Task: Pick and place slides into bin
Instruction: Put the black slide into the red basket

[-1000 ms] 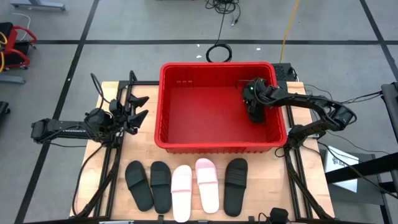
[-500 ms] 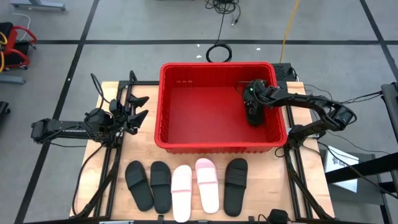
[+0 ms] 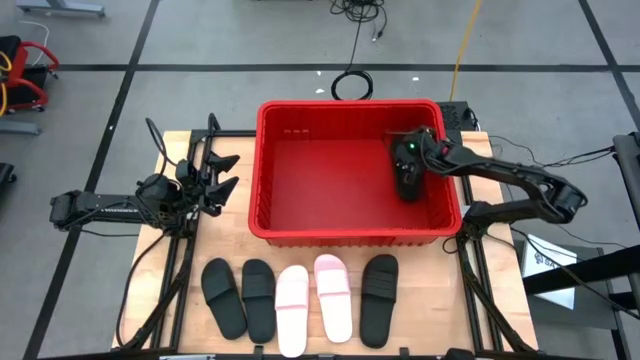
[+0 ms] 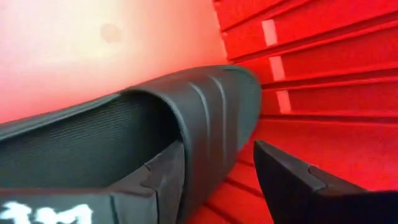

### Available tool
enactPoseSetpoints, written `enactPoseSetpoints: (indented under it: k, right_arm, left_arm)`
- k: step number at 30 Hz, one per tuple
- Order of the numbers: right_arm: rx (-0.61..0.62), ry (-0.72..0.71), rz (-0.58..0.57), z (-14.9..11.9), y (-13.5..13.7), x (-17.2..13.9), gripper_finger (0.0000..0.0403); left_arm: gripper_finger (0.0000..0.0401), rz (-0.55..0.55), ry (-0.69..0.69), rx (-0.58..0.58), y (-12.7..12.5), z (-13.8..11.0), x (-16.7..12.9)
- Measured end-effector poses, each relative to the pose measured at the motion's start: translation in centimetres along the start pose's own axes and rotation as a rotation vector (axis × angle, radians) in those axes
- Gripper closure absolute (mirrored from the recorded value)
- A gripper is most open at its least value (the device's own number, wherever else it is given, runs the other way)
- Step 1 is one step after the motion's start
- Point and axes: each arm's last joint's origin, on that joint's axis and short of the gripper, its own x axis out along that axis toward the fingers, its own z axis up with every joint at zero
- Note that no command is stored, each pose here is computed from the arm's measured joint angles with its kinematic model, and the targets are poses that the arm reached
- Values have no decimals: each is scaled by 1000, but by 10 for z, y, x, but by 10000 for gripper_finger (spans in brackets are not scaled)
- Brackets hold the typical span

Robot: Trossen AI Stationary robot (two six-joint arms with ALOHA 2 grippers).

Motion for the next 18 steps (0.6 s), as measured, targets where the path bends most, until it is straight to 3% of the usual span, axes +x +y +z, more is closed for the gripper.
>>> enactPoseSetpoints:
  k: [18]
  right_arm:
    - [72, 8, 22, 0, 7, -6, 210]
  left_arm:
    - [61, -1, 0, -11, 0, 0, 0]
